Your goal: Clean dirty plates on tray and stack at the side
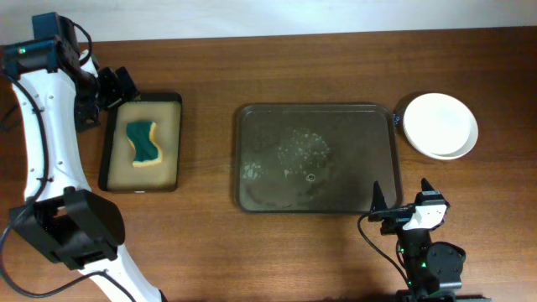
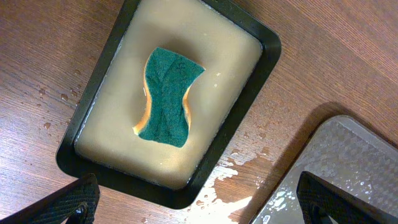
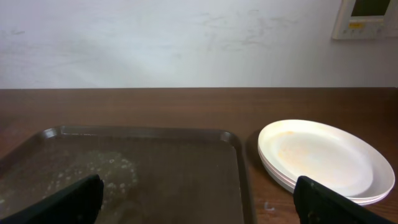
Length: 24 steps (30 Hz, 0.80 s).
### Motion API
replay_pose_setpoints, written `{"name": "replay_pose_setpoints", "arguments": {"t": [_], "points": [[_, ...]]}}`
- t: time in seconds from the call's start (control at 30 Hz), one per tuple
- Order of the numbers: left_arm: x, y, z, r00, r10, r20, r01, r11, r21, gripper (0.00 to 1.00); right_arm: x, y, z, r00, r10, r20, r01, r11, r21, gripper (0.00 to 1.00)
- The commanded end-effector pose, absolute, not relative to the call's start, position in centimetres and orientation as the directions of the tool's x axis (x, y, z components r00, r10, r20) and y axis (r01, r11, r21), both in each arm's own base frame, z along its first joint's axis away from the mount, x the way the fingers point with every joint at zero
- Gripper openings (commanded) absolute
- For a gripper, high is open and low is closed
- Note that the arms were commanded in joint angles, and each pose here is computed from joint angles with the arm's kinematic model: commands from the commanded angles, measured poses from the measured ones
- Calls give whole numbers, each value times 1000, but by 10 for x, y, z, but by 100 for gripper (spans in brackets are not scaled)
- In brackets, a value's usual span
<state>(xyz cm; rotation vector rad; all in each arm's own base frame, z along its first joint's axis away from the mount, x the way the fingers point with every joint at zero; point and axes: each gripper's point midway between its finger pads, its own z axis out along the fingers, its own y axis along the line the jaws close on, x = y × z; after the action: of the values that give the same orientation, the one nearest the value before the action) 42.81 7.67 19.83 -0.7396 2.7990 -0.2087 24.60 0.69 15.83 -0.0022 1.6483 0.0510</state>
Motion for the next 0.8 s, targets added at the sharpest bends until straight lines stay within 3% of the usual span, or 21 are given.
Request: {"name": "replay_pose_setpoints", "arguments": {"t": [0.0,0.17,0.27,0.4,0.5,0.63,0.77], "points": [[429,77,203,-842,-499,-203,-462,863,-205,99,246,2,156,-77,41,-996,-9,999,42,98],[380,77,234,-847,-501,-179,-484,865,-132,99,246,2,156,-77,41,-996,-8,999,42,98],[368,69,284,-822,-452,-346,-445,889,-106,99,246,2,156,-77,41,-996,-8,999,42,98],[343,19,357,-776,-275,-568,-250,960,-122,100,246,2,156,-77,41,-996,-8,999,42,98],[316,-11,381,-729,-192,-657,-150,981,-120,99,246,2,156,-77,41,-996,-8,999,42,98],[290,-33,365,-643,-148,-751,-53,987,-149,100,246,2,156,-77,41,-996,-8,999,42,98],[270,-11,317,-522,-177,-834,-112,984,-138,99,246,2,156,-77,41,-996,-8,999,42,98]]}}
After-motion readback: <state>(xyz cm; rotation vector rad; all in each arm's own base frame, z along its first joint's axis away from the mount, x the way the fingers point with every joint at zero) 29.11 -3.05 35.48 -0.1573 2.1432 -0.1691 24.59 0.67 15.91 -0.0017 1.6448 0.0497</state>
